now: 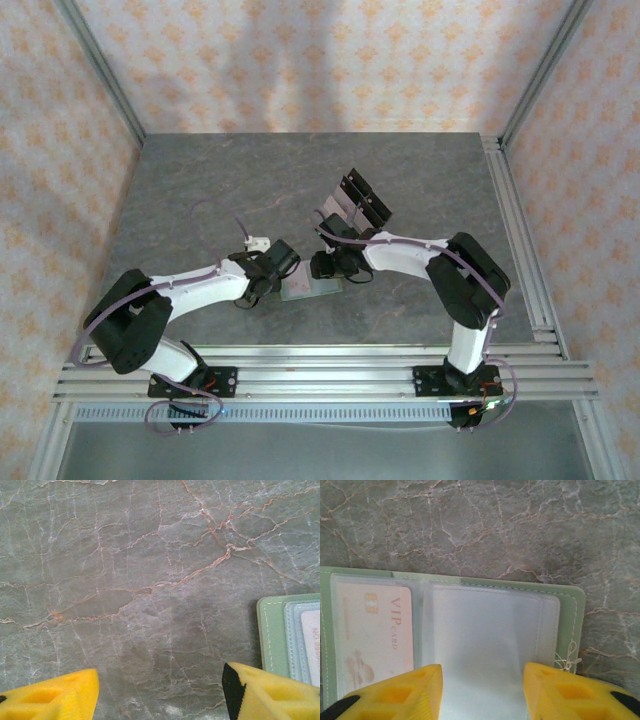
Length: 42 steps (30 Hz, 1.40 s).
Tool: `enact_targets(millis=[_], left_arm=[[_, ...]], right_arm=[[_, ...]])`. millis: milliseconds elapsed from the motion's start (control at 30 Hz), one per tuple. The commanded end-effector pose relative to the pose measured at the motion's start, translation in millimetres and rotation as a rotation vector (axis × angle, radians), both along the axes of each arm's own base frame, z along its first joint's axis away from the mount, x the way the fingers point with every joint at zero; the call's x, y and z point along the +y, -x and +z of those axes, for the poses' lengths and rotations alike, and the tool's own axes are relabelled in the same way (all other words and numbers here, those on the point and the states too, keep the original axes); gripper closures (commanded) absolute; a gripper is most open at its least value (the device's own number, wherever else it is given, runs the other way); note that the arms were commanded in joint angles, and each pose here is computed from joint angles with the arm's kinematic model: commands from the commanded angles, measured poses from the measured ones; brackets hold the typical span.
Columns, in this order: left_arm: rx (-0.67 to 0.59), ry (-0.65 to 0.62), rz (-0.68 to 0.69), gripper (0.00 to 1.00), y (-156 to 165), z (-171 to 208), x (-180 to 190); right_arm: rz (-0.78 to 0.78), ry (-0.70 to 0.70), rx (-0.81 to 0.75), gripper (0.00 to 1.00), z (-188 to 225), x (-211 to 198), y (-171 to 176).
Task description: Put the credit cards into the card holder
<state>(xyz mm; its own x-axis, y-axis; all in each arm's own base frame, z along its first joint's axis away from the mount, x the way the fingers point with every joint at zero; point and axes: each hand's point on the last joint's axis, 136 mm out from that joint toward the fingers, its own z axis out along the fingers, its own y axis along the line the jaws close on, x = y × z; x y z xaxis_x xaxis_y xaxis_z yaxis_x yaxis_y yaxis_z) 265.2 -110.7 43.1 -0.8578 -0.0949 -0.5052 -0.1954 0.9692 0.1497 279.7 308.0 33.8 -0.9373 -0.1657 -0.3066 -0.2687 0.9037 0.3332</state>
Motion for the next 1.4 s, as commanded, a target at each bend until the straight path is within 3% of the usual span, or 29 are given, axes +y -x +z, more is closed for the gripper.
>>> enact_targets(millis=[0, 267, 567, 867, 1367], left_arm=[[-0.002, -0.021, 0.003, 0.33, -4.8, 2.5, 2.1], [-0.001, -0.019, 0.001, 0.33, -4.7, 0.5, 1.9], [-0.007, 0.004, -0.007, 0.33, -6.0, 0.9, -2.4], [-0.066, 0.142, -0.038, 0.33, -3.4, 11.3, -16.9], [-0.146, 0.314, -0.217, 0.33, 21.9, 20.1, -70.5]], right_arm=[[-0.032, 0.025, 0.002, 0.53, -2.0, -13.3, 3.5], [-0.022, -0.017, 0.050, 0.51, -9.7, -4.6, 9.6], [-0.021, -0.161, 0.113, 0.50, -9.8, 21.8, 15.0], [-0.036, -0.230, 0.129, 0.50, -3.7, 34.3, 13.4], [-0.080, -0.272, 0.143, 0.50, -2.2, 38.1, 11.6]])
